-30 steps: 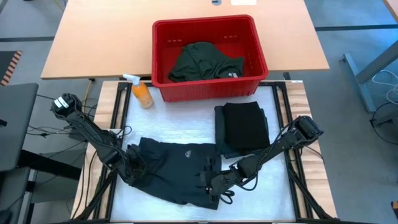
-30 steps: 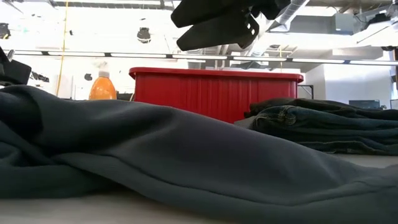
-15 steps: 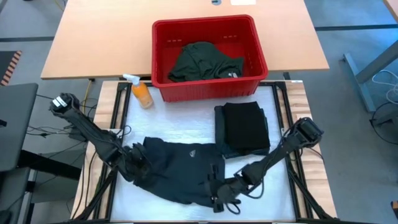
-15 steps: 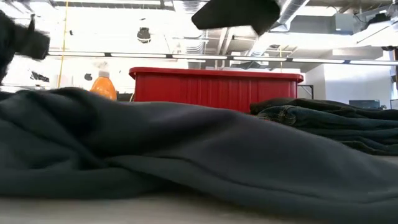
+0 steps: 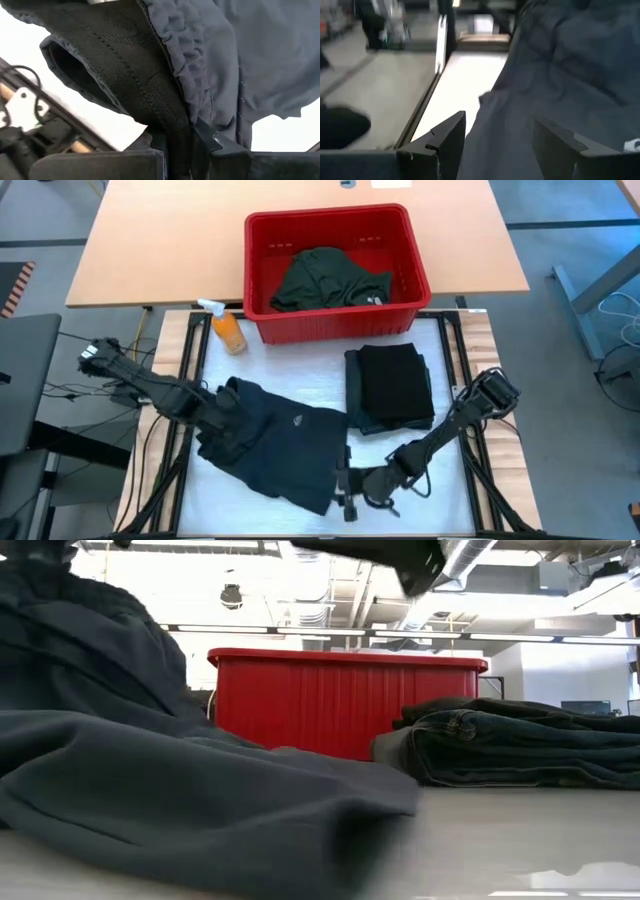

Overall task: Fold Laundry from Bin
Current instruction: Fold the black shorts

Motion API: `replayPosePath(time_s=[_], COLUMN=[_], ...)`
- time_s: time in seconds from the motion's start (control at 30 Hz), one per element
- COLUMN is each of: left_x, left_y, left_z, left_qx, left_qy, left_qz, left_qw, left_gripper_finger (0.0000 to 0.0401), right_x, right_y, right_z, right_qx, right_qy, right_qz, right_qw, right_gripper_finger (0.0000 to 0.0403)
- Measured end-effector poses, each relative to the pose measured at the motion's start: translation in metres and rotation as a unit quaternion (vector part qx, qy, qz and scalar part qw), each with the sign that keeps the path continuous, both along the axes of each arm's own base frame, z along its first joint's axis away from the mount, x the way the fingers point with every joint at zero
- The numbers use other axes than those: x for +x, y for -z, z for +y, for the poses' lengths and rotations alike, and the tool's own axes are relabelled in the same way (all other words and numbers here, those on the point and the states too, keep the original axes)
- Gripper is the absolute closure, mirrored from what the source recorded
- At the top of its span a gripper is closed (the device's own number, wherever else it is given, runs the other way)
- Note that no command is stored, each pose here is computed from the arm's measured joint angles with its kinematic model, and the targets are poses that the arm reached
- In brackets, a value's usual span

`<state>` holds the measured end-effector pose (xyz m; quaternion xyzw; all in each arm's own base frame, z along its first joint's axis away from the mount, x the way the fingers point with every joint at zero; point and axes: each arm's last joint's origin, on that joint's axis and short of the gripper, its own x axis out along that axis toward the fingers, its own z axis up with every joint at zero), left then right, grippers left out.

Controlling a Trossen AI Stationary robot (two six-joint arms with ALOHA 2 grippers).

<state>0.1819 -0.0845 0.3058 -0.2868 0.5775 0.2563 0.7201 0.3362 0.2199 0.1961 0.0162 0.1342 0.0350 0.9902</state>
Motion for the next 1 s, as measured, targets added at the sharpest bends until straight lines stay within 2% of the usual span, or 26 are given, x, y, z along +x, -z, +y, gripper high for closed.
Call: replayPosePath(time_s=[0.13,0.3,0.4,0.5,0.63,0.77,0.87,1.0], left_x=[0.029,0.075,0.106,0.137,0.174,0.206,0.220,0.236], left_y=[-0.003,0.002,0.008,0.014,0.031,0.059,0.078,0.090], left_z=[-0.004,-0.018,-0.031,-0.043,-0.052,-0.058,-0.063,-0.066], left_qx=[0.008,0.037,0.026,0.020,0.011,-0.011,-0.031,-0.050], left_qy=[0.035,0.093,0.127,0.159,0.173,0.182,0.191,0.197], left_qz=[0.053,0.150,0.148,0.153,0.155,0.174,0.188,0.187], left_qw=[0.998,0.984,0.981,0.975,0.973,0.968,0.963,0.961], left_gripper_finger=[0.0380,0.0380,0.0380,0.0380,0.0380,0.0371,0.0371,0.0371], right_x=[-0.002,-0.001,-0.005,-0.020,-0.043,-0.057,-0.064,-0.071], right_y=[0.012,0.018,0.023,0.026,0.015,0.008,0.011,0.028], right_z=[-0.018,-0.026,-0.024,-0.023,-0.026,-0.019,-0.009,0.002], right_qx=[0.025,0.020,-0.010,-0.058,-0.056,-0.063,-0.058,-0.064], right_qy=[0.017,0.026,0.019,0.014,0.032,0.019,-0.002,-0.007], right_qz=[-0.042,-0.023,0.007,0.080,0.150,0.165,0.173,0.199], right_qw=[0.999,0.999,1.000,0.995,0.987,0.984,0.983,0.978], right_gripper_finger=[0.0163,0.0163,0.0163,0.0163,0.0165,0.0176,0.0187,0.0203])
